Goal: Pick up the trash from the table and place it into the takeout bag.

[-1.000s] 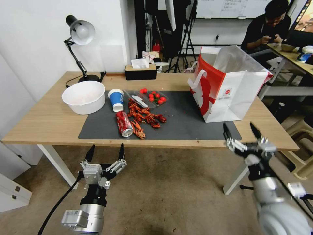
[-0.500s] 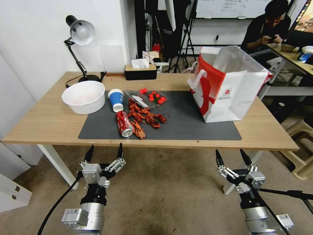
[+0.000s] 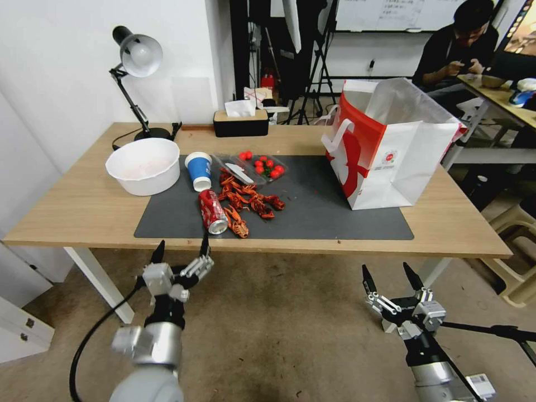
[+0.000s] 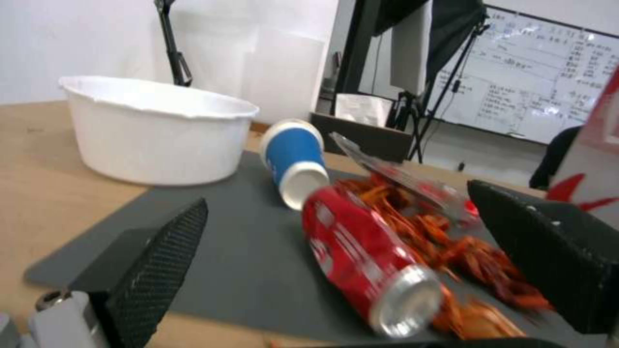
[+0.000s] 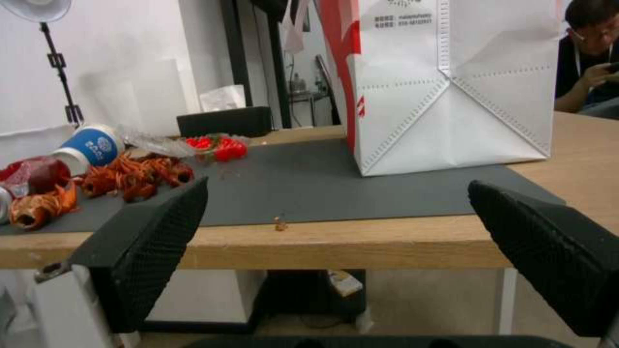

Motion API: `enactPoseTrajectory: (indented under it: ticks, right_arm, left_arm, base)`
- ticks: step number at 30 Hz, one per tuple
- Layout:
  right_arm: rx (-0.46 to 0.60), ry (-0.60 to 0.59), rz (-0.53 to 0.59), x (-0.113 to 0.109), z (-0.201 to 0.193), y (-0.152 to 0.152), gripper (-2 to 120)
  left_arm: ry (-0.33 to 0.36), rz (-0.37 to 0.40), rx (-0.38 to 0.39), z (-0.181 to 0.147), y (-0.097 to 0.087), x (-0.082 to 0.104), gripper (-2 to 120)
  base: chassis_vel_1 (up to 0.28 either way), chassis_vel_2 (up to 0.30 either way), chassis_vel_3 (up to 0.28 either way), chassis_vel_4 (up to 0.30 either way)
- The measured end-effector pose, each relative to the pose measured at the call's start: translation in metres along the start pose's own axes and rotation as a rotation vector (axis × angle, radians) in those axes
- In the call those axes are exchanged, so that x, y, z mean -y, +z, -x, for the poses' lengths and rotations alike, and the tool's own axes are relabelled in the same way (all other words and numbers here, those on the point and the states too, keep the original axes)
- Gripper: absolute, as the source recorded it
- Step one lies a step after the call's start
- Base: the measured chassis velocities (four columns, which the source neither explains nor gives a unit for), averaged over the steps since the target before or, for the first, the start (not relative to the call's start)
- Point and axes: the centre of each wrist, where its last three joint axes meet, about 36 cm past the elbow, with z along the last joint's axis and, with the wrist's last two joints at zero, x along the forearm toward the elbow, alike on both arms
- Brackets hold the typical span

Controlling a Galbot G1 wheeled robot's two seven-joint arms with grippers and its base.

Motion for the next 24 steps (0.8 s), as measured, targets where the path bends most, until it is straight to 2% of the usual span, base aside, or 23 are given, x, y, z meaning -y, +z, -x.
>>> enactPoseTrajectory:
  ticks: [2, 6, 13, 18, 22, 24]
  right_arm:
    - [-0.005, 0.004, -0.013, -0.002, 0.0, 0.001, 100]
    - [-0.005, 0.018, -0.027, -0.004, 0.001, 0.001, 100]
    - [-0.003, 0.033, -0.047, -0.007, -0.001, 0.001, 100]
    - [-0.007, 0.043, -0.063, -0.008, 0.0, 0.001, 100]
    - [-0.005, 0.046, -0.069, -0.008, 0.001, 0.001, 100]
    - [0.001, 0.048, -0.075, -0.009, 0.003, 0.0, 100]
  left_arm:
    - [-0.001, 0.01, 0.0, 0.022, -0.001, -0.008, 100]
    - [0.025, 0.045, -0.029, 0.043, -0.008, -0.013, 100]
    - [0.047, 0.065, -0.1, 0.066, -0.017, -0.008, 100]
    - [0.071, 0.03, -0.18, 0.08, -0.022, 0.005, 100]
    - [0.08, 0.003, -0.201, 0.087, -0.023, 0.011, 100]
    - [0.066, -0.049, -0.25, 0.101, -0.03, 0.018, 100]
  base:
    - [0.0, 0.0, 0.0, 0.0]
    - [0.0, 0.0, 0.0, 0.0]
    - [0.0, 0.0, 0.0, 0.0]
    - [0.0, 0.0, 0.0, 0.0]
    - [0.0, 0.0, 0.0, 0.0]
    - [0.0, 0.0, 0.0, 0.0]
